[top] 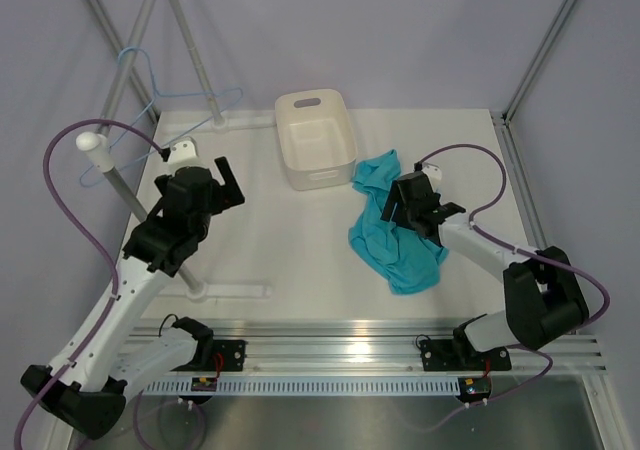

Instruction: Remove the t-shirt from the hanger

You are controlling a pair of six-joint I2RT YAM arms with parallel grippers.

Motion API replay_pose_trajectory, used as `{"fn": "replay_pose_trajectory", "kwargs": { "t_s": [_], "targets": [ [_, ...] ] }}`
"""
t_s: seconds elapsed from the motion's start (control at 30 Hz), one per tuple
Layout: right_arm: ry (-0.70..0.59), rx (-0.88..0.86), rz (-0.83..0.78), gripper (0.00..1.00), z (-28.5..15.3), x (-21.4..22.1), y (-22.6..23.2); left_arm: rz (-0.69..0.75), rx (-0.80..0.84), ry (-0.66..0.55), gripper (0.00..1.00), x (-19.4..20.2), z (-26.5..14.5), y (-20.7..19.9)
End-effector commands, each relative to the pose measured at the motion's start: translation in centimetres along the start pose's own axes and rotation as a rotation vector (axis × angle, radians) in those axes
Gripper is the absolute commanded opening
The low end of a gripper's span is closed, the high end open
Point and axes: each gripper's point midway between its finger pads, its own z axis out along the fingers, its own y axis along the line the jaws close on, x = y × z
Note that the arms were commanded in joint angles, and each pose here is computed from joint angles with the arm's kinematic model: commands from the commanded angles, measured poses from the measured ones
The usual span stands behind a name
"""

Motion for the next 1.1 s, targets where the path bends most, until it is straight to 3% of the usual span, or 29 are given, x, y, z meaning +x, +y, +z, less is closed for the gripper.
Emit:
{"fn": "replay_pose_trajectory", "kwargs": {
  "t_s": [0.0, 0.5, 0.63, 0.87, 1.07],
  "targets": [
    [-0.033, -0.067, -0.009, 0.79, -1.1, -1.0, 1.2, -0.035, 0.036, -0.020, 0.99, -1.3, -1.0, -0.3],
    [-0.042, -0.132, -0.023, 0.80, -1.6, -1.2, 2.2, 0.032, 0.202, -0.198, 0.99, -10.3, -6.7, -2.5],
    [-0.036, -0.139, -0.024, 0.80, -1.6, -1.1, 2.3, 0.044, 0.232, -0.185, 0.99, -10.0, -6.9, -2.9],
    [-0.043, -0.149, -0.024, 0.80, -2.1, -1.2, 2.3, 0.087, 0.438, -0.095, 0.99, -6.9, -8.6, -5.2],
    [-0.035, -0.173, -0.021, 0.80, -2.4, -1.1, 2.7, 0.134, 0.517, -0.002, 0.80, -1.6, -8.5, -5.1]
  ]
}}
